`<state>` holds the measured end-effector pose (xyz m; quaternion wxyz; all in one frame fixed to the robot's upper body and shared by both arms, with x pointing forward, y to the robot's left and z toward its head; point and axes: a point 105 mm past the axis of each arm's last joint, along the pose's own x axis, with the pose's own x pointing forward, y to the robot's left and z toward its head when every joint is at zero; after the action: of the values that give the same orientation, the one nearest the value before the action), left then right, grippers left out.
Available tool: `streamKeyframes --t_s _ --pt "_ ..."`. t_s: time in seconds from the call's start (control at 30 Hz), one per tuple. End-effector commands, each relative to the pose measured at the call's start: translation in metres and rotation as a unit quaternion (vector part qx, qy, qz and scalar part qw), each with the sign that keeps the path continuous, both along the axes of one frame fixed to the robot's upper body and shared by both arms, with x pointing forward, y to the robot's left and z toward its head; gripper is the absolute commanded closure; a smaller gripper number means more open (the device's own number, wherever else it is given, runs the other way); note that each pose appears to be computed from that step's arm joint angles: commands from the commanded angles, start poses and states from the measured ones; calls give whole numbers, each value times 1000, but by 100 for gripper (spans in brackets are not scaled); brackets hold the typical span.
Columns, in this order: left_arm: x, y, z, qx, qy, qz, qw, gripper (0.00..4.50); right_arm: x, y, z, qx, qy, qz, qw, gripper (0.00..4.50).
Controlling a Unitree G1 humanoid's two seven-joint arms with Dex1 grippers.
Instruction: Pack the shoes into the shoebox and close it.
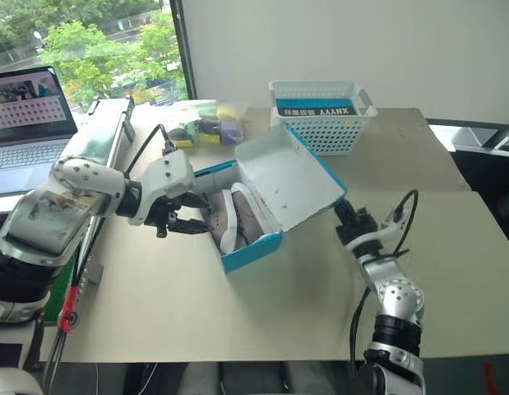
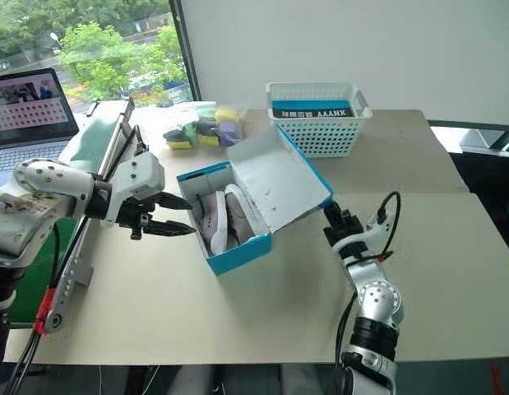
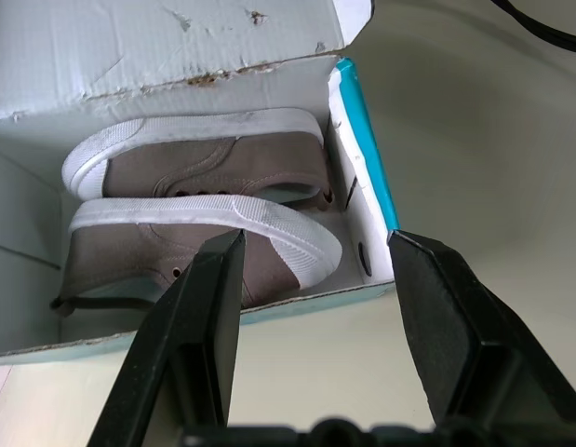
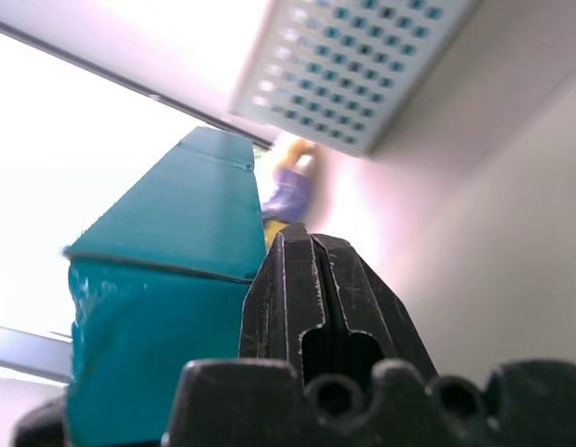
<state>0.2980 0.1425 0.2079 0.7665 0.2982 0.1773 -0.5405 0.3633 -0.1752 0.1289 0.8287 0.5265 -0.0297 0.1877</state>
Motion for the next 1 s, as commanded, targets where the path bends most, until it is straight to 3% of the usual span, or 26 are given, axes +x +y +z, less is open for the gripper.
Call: streamKeyframes --t_s 0.03,0.23,0.37,0.53,0.73,0.9,1.0 --pt "-3 -2 18 -5 -33 -2 999 192 1 9 29 26 -38 42 998 444" --pt "-6 6 18 -2 -36 21 999 192 0 36 56 10 -71 129 989 444" --pt "-10 14 20 9 -46 39 998 192 -6 83 60 -143 -69 208 965 444" --pt "-20 17 22 9 -42 47 998 192 -15 121 64 -248 -91 272 925 444" --pt "-37 22 15 13 -31 68 997 192 -11 157 35 -426 -84 325 840 444" --pt "-41 25 13 6 -36 93 995 192 -2 170 22 -473 -94 336 809 444" --pt "-44 26 10 2 -34 101 994 192 0 177 14 -462 -90 352 809 444"
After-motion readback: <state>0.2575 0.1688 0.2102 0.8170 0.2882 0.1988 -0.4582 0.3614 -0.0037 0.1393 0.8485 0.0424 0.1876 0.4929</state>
